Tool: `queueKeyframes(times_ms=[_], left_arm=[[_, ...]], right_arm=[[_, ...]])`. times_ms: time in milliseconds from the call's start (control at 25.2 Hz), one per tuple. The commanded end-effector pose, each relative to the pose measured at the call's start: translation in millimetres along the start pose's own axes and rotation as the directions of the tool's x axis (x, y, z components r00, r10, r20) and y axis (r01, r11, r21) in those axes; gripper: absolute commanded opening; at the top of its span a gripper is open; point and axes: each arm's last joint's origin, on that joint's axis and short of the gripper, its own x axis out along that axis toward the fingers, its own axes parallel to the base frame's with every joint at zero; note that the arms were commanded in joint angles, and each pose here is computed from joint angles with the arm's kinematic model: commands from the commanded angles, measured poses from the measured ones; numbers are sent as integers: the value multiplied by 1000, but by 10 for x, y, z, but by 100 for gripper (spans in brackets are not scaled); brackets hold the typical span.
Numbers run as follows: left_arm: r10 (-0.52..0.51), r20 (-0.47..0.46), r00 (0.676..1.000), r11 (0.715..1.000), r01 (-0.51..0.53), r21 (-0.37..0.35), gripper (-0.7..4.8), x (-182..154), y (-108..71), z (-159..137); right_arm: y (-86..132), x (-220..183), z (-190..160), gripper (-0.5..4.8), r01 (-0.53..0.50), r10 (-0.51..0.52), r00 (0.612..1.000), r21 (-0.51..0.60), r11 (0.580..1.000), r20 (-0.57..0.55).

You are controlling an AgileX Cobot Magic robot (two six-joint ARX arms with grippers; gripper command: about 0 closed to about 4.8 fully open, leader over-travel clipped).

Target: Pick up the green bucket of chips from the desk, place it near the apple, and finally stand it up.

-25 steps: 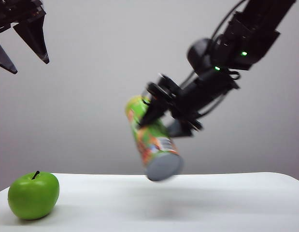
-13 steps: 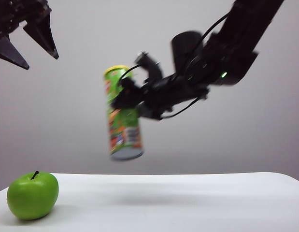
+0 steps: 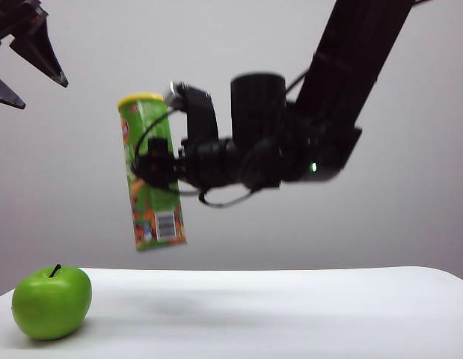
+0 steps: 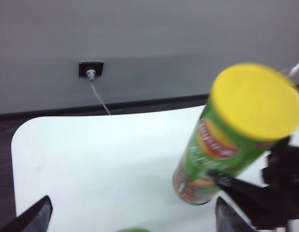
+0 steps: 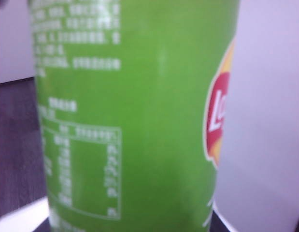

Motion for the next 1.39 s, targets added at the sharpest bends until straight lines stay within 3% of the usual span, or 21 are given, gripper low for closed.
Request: queueKeyframes(times_ms=[40,278,833,952,1388], left_arm=[[-35,48,998,999,34,24,435,-11,-28,58],[-75,75,994,996,72,42,434,-11,-41,87],[-95,73,993,995,92,42,434,-12,-49,85],[-110,69,992,993,107,40,435,-12,-53,80],[-115,67,991,993,113,32,434,-12,-54,78]], right_arm=[[42,22,-153,273,66,-67,997,48,997,32],[277,-46,-332,241,171,-175,977,35,985,123],[691,-125,-474,241,259,-266,956,69,963,122],[718,-132,-590,241,295,-299,953,66,953,56],[708,-156,-698,241,349,-356,934,134,928,30]])
